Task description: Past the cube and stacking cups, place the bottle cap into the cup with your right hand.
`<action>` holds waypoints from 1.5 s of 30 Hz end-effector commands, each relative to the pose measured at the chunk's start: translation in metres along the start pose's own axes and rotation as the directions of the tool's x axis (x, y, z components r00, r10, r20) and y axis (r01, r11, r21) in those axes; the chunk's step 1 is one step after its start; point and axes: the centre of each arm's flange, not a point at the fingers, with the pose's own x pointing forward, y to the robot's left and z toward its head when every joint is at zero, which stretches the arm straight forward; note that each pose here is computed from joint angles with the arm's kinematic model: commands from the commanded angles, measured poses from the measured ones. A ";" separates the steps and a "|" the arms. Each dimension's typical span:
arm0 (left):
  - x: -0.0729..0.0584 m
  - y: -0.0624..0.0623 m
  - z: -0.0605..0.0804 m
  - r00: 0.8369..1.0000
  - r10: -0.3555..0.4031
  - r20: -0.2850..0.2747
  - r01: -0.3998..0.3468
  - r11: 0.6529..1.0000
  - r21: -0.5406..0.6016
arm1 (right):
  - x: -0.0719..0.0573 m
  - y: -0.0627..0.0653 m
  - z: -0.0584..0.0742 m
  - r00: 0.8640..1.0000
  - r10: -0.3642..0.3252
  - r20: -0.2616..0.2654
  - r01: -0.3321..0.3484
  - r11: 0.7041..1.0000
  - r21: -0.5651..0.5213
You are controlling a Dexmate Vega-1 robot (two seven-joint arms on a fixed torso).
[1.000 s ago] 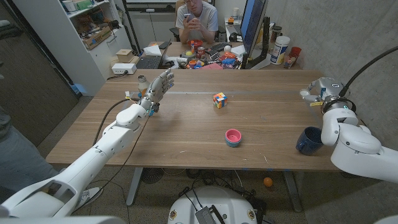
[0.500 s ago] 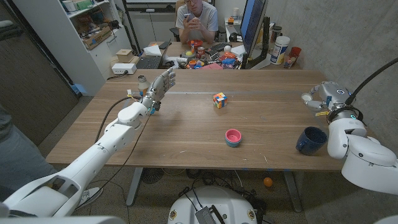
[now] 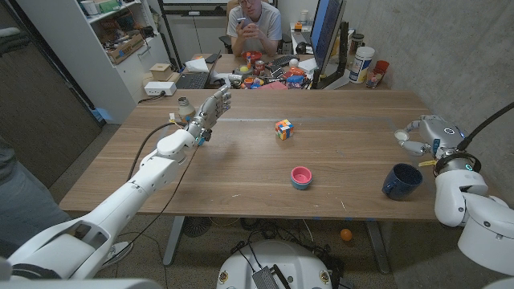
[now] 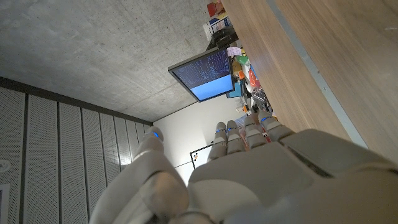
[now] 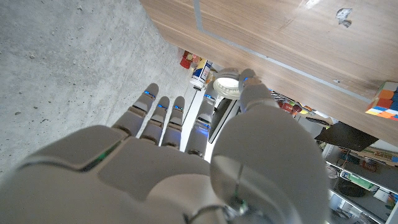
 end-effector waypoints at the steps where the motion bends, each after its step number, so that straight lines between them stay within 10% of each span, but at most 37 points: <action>1: 0.008 -0.009 0.002 1.000 -0.020 -0.005 0.020 1.000 0.012 | -0.022 0.006 -0.020 1.000 -0.007 -0.001 0.007 1.000 -0.009; 22: 0.014 -0.018 0.009 0.999 -0.041 -0.005 0.041 0.999 0.029 | -0.057 0.025 -0.025 0.999 0.048 -0.020 -0.048 0.999 -0.004; 45: 0.013 -0.019 0.011 0.999 -0.037 -0.007 0.037 0.999 0.032 | -0.066 0.047 -0.016 0.992 0.122 -0.015 -0.121 0.992 0.036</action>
